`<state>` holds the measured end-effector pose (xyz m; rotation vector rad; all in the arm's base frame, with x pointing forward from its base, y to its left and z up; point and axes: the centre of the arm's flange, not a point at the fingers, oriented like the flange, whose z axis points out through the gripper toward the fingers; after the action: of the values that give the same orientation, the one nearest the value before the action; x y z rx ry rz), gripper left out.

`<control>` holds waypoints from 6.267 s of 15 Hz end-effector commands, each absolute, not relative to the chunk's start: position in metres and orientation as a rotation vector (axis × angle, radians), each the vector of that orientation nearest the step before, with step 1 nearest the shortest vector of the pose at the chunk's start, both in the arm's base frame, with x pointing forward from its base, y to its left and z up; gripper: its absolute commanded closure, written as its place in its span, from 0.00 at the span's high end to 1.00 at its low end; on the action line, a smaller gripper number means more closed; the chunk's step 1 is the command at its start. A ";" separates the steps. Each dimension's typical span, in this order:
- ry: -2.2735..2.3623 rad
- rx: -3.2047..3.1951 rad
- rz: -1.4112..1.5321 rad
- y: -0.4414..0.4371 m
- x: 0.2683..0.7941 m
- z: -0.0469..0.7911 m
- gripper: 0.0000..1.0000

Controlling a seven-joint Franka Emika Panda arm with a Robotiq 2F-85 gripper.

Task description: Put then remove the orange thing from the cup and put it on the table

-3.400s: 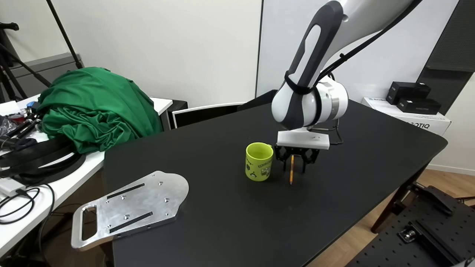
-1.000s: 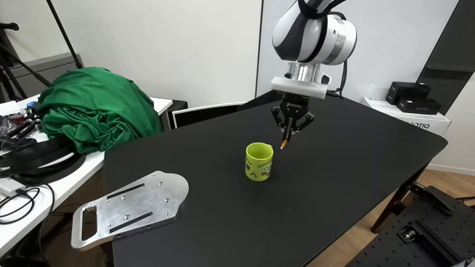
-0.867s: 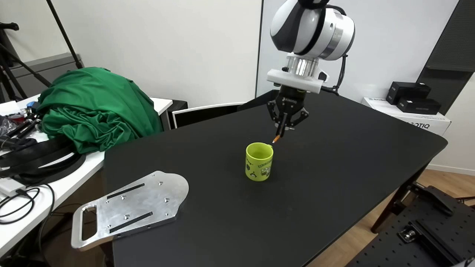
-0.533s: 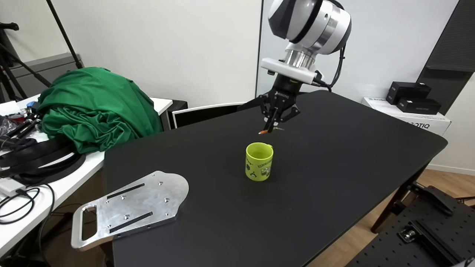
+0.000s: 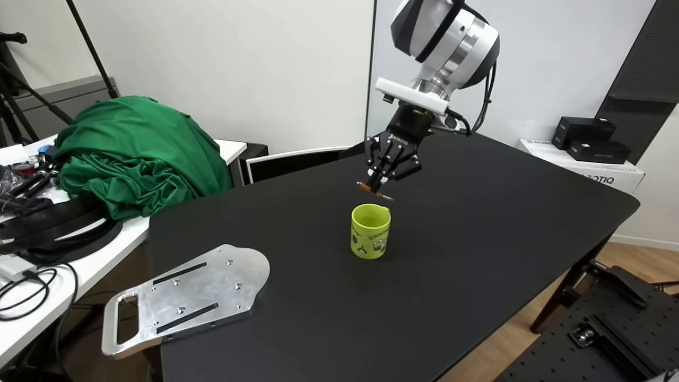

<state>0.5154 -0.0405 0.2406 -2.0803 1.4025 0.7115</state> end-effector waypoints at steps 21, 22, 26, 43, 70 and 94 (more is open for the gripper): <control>1.277 -1.813 0.879 -0.083 0.529 0.148 0.02; 1.279 -1.811 0.879 -0.085 0.529 0.148 0.02; 1.281 -1.825 0.878 -0.087 0.528 0.148 0.47; 1.226 -1.878 0.891 -0.054 0.530 0.141 1.00; 1.184 -1.877 0.892 -0.048 0.530 0.165 0.02; 1.119 -2.136 0.710 -0.058 0.550 0.231 0.02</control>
<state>0.5432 -0.0516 0.2290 -2.0372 1.0897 0.7690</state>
